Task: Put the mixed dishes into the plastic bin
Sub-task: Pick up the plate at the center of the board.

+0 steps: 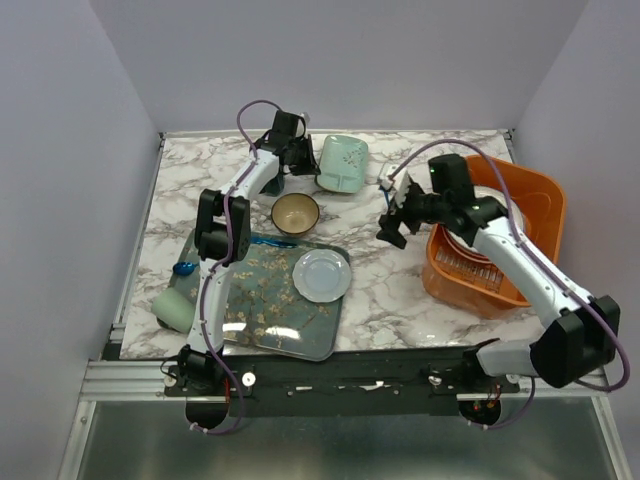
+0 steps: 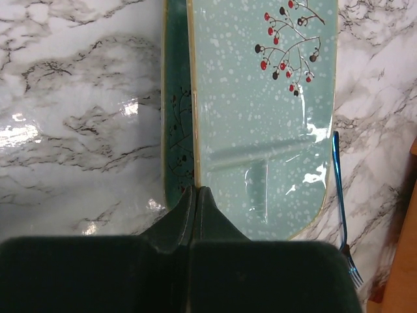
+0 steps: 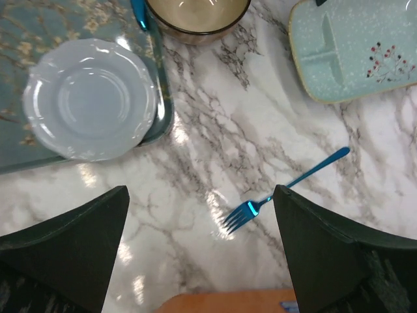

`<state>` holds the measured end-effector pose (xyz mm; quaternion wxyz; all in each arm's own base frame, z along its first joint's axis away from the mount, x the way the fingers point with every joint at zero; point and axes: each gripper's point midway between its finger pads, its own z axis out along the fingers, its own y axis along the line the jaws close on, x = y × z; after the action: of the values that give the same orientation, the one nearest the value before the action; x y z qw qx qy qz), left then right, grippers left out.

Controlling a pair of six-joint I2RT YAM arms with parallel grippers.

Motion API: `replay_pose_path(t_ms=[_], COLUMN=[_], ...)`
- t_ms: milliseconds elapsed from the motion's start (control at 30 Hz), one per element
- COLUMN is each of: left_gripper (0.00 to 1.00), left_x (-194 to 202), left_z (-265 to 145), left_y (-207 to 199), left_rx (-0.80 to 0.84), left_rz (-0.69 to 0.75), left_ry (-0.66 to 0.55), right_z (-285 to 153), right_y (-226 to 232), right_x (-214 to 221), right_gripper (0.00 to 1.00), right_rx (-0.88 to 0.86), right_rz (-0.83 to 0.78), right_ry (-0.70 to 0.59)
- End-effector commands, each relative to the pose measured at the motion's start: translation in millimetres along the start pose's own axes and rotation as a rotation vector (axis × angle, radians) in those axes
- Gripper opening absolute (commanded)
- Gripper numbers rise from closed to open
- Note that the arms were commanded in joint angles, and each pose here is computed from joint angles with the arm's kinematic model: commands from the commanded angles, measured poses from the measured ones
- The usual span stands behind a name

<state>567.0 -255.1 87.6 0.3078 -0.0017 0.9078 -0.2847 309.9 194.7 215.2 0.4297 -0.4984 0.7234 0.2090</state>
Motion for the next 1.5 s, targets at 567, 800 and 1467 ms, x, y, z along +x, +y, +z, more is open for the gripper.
replay_pose_path(t_ms=[567, 800, 1467], left_gripper=[0.0, 0.0, 0.0], left_x=[16, 20, 25], left_z=[-40, -42, -53], left_y=[-39, -43, -48], left_rx=[0.137, 0.158, 0.193], left_rz=[-0.063, -0.077, -0.086], left_ry=[0.069, 0.084, 0.106], right_z=[183, 203, 235], right_y=[-91, -86, -102], right_x=[-14, 8, 41], right_gripper=[0.9, 0.89, 0.51], right_rx=[0.315, 0.267, 0.276], right_rz=[-0.506, -0.511, -0.565], right_ry=[0.171, 0.207, 0.31])
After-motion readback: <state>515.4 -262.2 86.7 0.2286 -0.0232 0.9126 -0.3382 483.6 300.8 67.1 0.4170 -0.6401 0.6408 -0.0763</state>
